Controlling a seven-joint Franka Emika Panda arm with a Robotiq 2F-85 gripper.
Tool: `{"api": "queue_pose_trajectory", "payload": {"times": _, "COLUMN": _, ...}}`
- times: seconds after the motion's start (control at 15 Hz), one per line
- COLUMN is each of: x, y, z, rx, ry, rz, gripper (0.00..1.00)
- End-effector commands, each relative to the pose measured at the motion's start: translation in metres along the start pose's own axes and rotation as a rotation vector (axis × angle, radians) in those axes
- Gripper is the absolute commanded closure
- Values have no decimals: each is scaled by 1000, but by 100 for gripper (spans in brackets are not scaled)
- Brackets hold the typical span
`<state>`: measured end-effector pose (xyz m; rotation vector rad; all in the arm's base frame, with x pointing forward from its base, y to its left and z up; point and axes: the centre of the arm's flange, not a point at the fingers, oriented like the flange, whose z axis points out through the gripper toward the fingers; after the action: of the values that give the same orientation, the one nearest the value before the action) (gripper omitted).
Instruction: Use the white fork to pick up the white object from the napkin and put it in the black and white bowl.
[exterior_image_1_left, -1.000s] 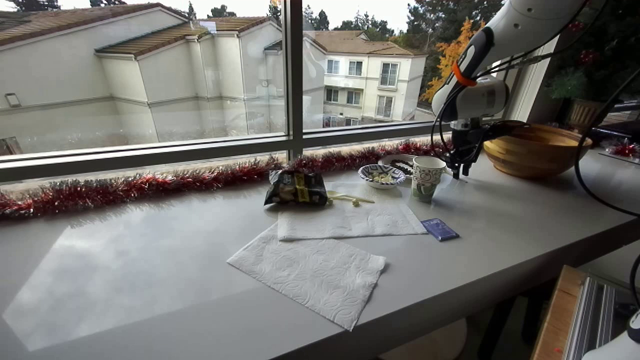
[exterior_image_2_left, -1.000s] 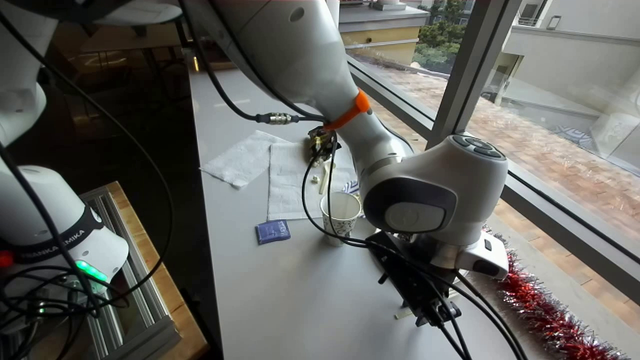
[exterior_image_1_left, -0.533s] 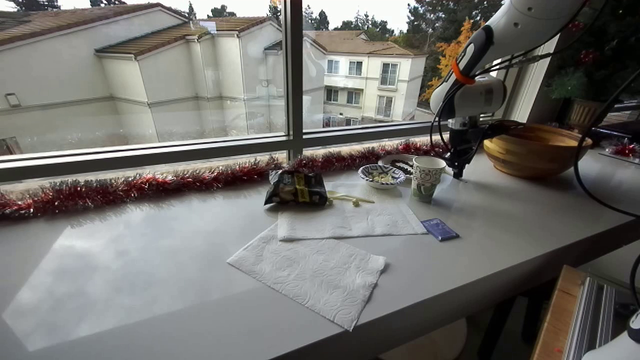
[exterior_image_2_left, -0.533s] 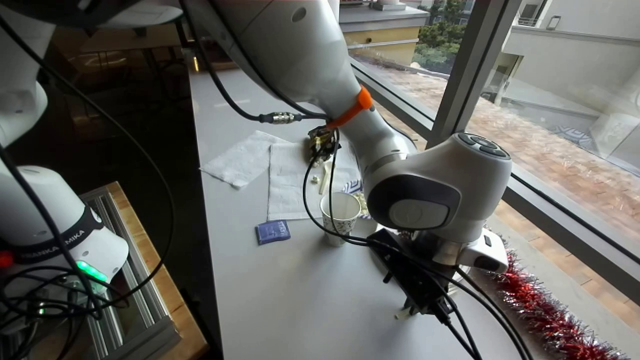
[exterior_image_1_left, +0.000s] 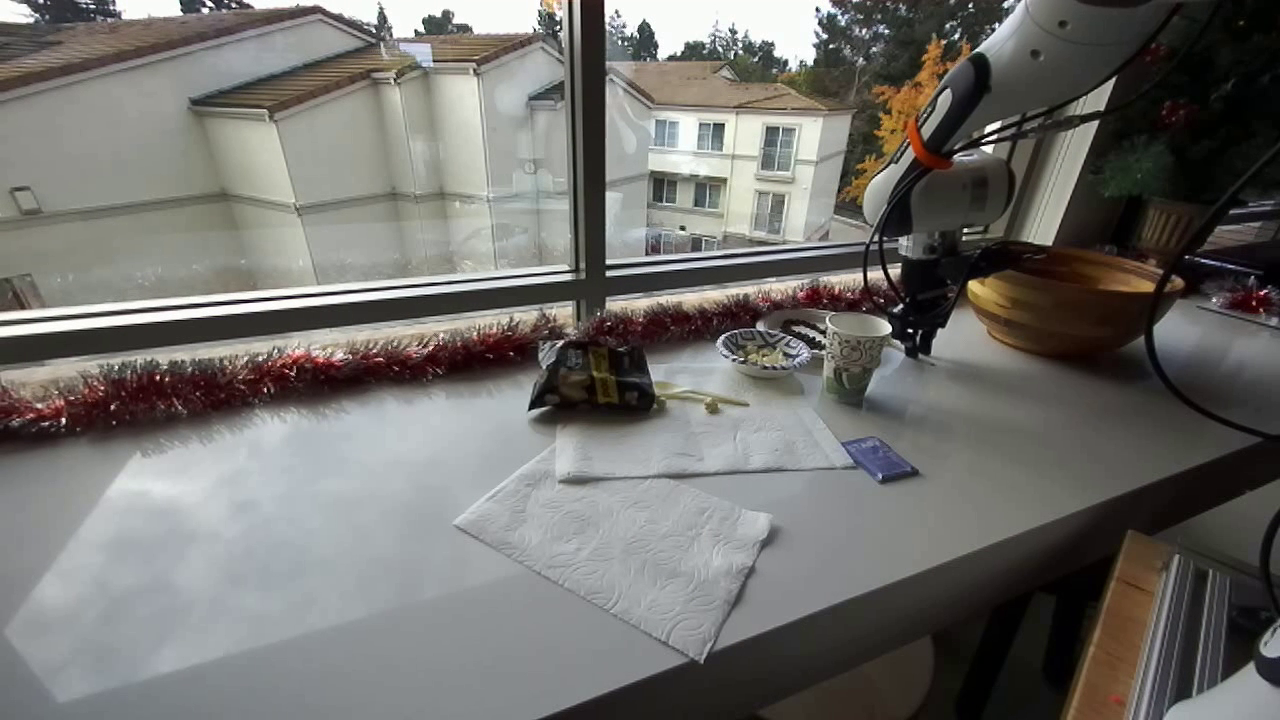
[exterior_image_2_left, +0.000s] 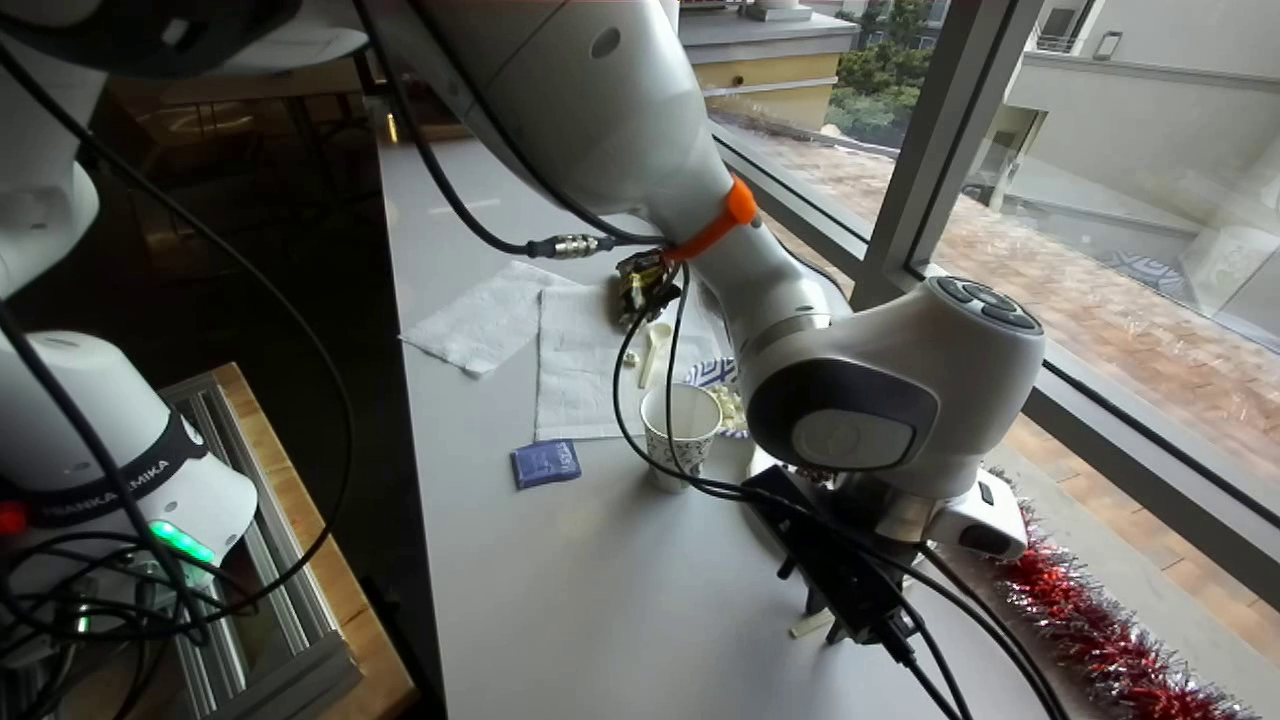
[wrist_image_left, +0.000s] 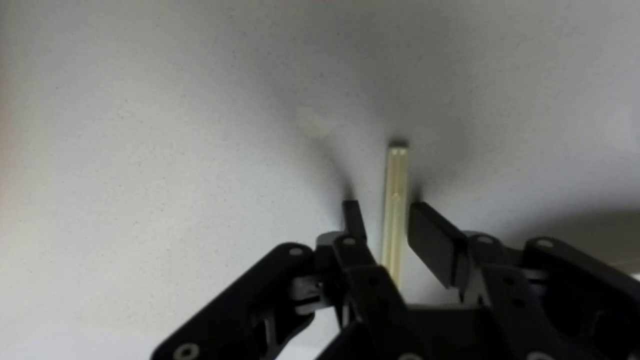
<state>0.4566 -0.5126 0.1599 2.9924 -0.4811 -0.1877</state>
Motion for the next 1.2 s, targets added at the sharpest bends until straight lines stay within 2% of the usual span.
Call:
{"api": "queue_pose_trajectory", "payload": {"times": 0.0, "x": 8, "y": 8, "z": 14, "rx": 42, "ry": -27, "rz": -20, "gripper": 78}}
{"api": "queue_pose_trajectory", "payload": {"times": 0.07, "x": 9, "y": 8, "z": 14, "rx": 47, "ry": -30, "rz": -20, "gripper": 93}}
{"api": "queue_pose_trajectory", "payload": {"times": 0.13, "x": 8, "y": 9, "z": 13, "rx": 48, "ry": -29, "rz": -21, "gripper": 94}}
{"api": "queue_pose_trajectory", "payload": {"times": 0.2, "x": 5, "y": 8, "z": 10, "rx": 51, "ry": -28, "rz": -24, "gripper": 100}}
{"api": "queue_pose_trajectory", "payload": {"times": 0.53, "x": -14, "y": 0, "z": -13, "rx": 36, "ry": -14, "rz": -23, "gripper": 97}}
{"api": "queue_pose_trajectory", "payload": {"times": 0.73, "x": -42, "y": -11, "z": -32, "rx": 17, "ry": -25, "rz": 30, "gripper": 97}}
{"api": "queue_pose_trajectory", "payload": {"times": 0.93, "x": -73, "y": -19, "z": -55, "rx": -6, "ry": 1, "rz": 134, "gripper": 97}}
{"api": "queue_pose_trajectory", "payload": {"times": 1.13, "x": -99, "y": -18, "z": -75, "rx": -57, "ry": -43, "rz": 254, "gripper": 97}}
